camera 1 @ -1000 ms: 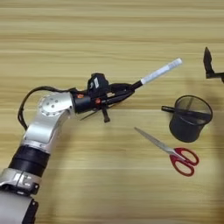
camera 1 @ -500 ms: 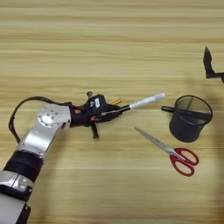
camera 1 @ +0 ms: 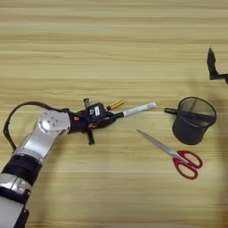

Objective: Move the objects on the table

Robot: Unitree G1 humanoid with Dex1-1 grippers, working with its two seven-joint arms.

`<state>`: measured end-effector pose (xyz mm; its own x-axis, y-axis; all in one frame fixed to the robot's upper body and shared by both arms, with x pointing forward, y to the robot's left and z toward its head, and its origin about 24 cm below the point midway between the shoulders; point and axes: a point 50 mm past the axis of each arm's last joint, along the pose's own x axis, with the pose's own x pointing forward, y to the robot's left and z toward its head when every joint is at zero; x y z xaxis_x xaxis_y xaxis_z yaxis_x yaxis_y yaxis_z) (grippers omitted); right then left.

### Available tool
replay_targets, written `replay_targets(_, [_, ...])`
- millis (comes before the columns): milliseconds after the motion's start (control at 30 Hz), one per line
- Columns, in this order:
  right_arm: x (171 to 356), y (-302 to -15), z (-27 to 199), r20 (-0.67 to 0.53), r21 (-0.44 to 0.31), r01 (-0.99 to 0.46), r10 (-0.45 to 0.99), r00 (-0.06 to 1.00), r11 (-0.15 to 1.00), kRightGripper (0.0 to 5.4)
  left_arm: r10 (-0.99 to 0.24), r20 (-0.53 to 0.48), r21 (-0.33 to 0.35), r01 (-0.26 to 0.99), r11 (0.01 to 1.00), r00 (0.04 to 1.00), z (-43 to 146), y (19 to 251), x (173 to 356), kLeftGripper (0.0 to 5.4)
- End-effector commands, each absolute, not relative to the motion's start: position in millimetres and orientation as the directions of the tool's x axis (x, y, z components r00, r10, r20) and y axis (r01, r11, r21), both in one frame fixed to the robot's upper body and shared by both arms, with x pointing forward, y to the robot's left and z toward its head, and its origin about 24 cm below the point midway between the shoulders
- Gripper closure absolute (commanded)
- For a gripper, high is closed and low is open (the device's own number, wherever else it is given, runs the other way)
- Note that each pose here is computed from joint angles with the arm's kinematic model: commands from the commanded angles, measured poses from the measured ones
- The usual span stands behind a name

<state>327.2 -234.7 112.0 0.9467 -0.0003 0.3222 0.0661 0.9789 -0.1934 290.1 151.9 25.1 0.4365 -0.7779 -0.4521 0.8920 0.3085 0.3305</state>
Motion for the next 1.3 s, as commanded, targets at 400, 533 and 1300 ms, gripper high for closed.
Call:
replay_targets(400, [330.1, -233.9, 116.4, 0.337, -0.191, 0.065, 0.003, 0.942, 0.979, 0.00, -0.760, -0.469, 0.373, 0.881, 0.291, 0.450, 31.2, 155.7, 296.5, 4.80])
replay_targets(533, [330.2, -233.9, 116.3, 0.337, -0.191, 0.065, 0.003, 0.942, 0.979, 0.00, -0.759, -0.470, 0.377, 0.880, 0.290, 0.451, 31.3, 155.8, 297.0, 4.80])
replay_targets(1300, [331.1, -234.0, 116.3, 0.336, -0.192, 0.064, 0.005, 0.942, 0.979, 0.00, -0.771, -0.453, 0.380, 0.879, 0.287, 0.447, 33.7, 153.3, 297.6, 2.70])
